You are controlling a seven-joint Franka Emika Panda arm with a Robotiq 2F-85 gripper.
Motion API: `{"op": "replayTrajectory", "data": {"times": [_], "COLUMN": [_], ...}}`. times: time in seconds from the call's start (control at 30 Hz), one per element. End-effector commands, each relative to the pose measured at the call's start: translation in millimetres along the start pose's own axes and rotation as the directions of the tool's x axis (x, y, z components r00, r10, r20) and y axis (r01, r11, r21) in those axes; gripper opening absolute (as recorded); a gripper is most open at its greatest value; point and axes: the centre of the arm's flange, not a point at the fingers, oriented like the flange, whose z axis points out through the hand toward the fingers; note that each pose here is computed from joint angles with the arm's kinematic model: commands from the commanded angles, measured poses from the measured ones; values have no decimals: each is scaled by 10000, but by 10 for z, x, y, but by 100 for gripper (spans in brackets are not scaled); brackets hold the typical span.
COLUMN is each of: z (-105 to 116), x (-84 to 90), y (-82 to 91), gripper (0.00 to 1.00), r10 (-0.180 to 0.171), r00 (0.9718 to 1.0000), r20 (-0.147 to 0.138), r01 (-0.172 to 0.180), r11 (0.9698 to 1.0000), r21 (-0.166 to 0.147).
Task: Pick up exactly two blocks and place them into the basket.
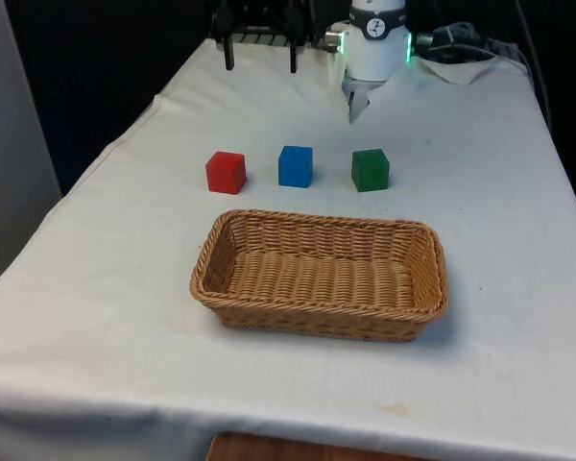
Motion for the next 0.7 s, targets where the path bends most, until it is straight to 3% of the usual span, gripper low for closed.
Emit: {"op": "replayTrajectory", "data": {"times": [0.0,0.03,0.1,0.3,0.5,0.57,0.67], "z": [42,20,115,259,459,458,570], "x": [-18,-9,-49,-112,-188,-183,-217], "y": [38,15,65,88,101,101,124], "gripper": [100,100,100,100,100,100,100], "r10": [34,22,88,207,336,344,407], "r00": [10000,10000,9999,9997,9989,9992,9985], "r20": [-91,-25,-128,-127,-336,-223,-369], "r01": [-35,-22,-91,-212,-354,-357,-429], "r11": [9999,10000,9997,9990,9980,9974,9972], "r21": [-144,-40,-238,-399,-532,-624,-611]}}
